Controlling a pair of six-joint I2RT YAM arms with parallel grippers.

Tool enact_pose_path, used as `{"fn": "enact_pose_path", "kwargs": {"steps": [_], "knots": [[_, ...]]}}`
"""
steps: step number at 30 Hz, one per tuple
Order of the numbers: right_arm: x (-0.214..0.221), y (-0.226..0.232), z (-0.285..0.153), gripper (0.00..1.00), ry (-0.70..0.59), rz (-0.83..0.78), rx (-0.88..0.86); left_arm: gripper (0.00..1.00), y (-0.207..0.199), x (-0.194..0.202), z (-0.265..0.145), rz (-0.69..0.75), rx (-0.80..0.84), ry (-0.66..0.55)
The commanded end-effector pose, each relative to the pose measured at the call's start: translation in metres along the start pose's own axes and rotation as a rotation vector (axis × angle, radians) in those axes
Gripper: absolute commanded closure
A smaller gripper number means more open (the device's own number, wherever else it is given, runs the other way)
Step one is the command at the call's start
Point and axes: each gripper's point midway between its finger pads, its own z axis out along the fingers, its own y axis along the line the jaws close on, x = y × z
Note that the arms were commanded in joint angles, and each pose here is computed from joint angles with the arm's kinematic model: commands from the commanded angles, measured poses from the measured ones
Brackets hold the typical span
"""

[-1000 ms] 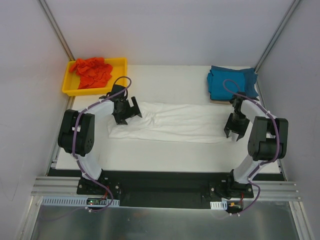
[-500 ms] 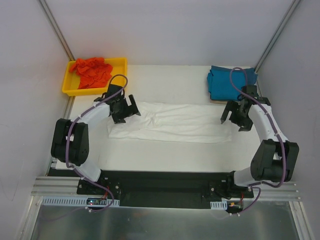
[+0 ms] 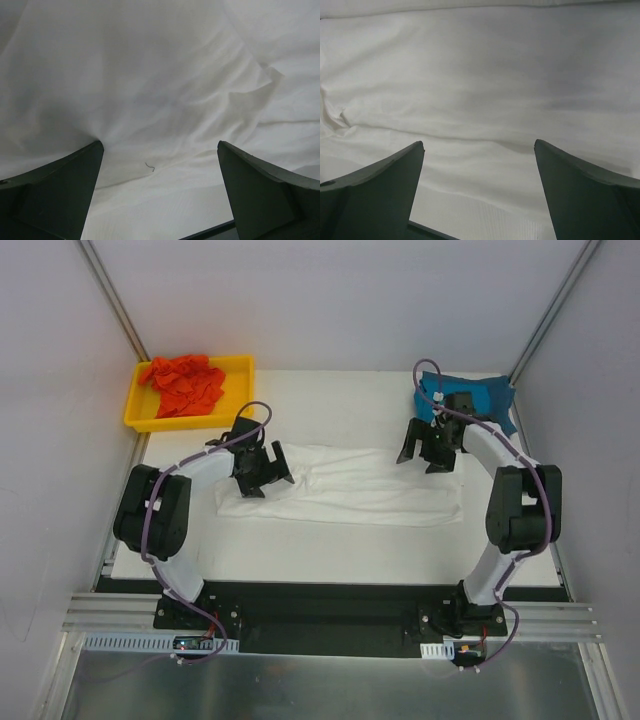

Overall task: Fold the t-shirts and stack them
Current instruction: Fold the tshirt

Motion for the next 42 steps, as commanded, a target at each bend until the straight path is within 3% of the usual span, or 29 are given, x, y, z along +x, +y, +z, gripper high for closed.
{"fn": "enact_pose_path", "kwargs": {"steps": [1, 9, 19, 25, 30, 37, 42], "knots": [[-0.009, 0.005, 0.02, 0.04, 0.034, 0.005, -0.062, 0.01, -0.008, -0.008, 0.014, -0.024, 0.019, 0.026], [0.057, -0.017, 0.042, 0.04, 0.225, 0.084, -0.024, 0.01, -0.033, -0.026, 0.035, 0.011, 0.094, 0.078], [0.173, 0.012, -0.006, 0.04, 0.457, 0.082, -0.144, 0.01, -0.091, -0.048, 0.067, 0.051, 0.233, 0.142], [0.219, 0.054, -0.027, 0.04, 0.568, -0.033, -0.281, 0.01, -0.126, -0.054, 0.09, 0.063, 0.291, 0.183], [0.248, 0.098, -0.051, 0.04, 0.692, -0.251, -0.47, 0.01, -0.151, -0.055, 0.104, 0.081, 0.339, 0.224], [0.253, 0.115, -0.064, 0.04, 0.674, -0.408, -0.541, 0.01, -0.205, -0.062, 0.096, 0.159, 0.479, 0.231], [0.236, 0.08, -0.063, 0.04, 0.582, -0.466, -0.289, 0.01, -0.203, -0.061, 0.07, 0.203, 0.468, 0.191]]}}
